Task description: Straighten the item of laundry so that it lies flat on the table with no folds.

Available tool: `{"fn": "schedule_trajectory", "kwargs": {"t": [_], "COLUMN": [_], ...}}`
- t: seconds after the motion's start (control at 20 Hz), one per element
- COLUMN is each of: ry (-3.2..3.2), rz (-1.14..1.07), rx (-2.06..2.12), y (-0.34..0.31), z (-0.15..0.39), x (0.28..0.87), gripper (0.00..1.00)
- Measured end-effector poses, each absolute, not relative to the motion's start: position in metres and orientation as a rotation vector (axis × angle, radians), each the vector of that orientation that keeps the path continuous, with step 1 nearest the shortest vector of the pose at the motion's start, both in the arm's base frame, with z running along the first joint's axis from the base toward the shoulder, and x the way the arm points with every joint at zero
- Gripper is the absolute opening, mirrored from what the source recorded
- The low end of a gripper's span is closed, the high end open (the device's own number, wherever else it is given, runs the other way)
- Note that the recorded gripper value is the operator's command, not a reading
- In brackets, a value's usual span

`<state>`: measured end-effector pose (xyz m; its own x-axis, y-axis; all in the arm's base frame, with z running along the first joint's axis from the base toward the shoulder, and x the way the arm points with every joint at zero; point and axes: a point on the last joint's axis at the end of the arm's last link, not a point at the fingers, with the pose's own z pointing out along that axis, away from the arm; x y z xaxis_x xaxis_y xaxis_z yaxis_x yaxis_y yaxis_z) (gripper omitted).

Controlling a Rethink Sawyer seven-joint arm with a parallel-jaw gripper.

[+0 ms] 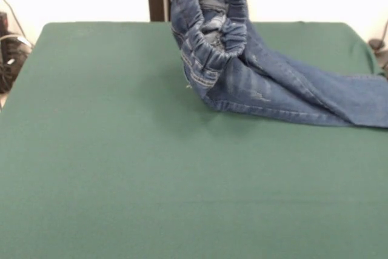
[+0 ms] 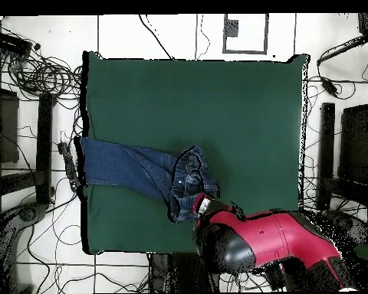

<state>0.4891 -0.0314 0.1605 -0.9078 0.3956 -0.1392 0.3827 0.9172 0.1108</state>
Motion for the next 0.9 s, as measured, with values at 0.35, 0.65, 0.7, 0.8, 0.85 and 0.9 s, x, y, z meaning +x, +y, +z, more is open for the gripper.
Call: {"fn": "schedule_trajectory", "kwargs": {"t": [0.35, 0.65, 0.7, 0.8, 0.85, 0.9], "ry": [2.953, 2.963, 2.961, 2.957, 2.947, 2.945], "rz": [0.153, 0.173, 0.184, 0.193, 0.204, 0.207], "rx": [0.488, 0.436, 0.438, 0.443, 0.461, 0.464], "y": [-0.035, -0.052, -0.059, -0.065, -0.075, -0.077], "z": [0.144, 0.127, 0.124, 0.123, 0.124, 0.124], "x": [0.479, 0.469, 0.468, 0.466, 0.465, 0.464], "gripper": [0.00, 0.00, 0.00, 0.00, 0.00, 0.00]}}
